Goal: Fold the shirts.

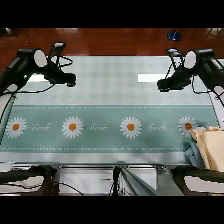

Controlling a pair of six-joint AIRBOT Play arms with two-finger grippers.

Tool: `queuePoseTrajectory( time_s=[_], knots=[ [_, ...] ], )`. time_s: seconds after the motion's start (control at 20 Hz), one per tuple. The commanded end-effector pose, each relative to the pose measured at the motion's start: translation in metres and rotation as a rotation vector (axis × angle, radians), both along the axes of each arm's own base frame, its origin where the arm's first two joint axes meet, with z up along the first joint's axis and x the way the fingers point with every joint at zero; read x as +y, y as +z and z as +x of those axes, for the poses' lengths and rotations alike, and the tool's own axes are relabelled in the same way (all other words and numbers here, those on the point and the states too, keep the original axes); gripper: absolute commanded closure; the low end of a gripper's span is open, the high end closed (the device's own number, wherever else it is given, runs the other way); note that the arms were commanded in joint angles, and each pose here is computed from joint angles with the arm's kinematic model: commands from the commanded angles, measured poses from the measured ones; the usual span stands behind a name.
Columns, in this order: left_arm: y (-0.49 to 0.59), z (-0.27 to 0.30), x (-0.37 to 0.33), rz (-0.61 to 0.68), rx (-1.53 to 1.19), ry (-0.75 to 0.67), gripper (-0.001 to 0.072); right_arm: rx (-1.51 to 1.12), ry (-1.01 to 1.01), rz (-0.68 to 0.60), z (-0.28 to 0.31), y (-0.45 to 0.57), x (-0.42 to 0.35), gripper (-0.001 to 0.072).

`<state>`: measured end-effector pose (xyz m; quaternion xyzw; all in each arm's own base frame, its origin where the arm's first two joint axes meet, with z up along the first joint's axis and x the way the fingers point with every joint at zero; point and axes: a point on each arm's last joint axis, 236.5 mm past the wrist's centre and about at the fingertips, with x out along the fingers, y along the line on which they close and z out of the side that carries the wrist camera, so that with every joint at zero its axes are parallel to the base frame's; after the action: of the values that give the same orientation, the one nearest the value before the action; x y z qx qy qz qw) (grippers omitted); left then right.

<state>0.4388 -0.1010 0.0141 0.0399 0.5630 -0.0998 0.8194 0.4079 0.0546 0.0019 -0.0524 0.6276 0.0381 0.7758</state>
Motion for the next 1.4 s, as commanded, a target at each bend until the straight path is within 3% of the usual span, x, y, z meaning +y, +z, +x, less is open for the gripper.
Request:
queuePoseTrajectory(
  time_s=[0.0, 1.35],
  knots=[
    [0.025, 0.0, 0.0, -0.016, -0.058, 0.03, 0.0104, 0.0, -0.001, 0.002, 0.0, 0.0, 0.001, 0.0282],
    [0.016, -0.008, 0.001, -0.012, -0.018, 0.042, 0.0104, -0.03, 0.001, 0.0, 0.007, 0.001, 0.001, 0.0282]
  ],
)
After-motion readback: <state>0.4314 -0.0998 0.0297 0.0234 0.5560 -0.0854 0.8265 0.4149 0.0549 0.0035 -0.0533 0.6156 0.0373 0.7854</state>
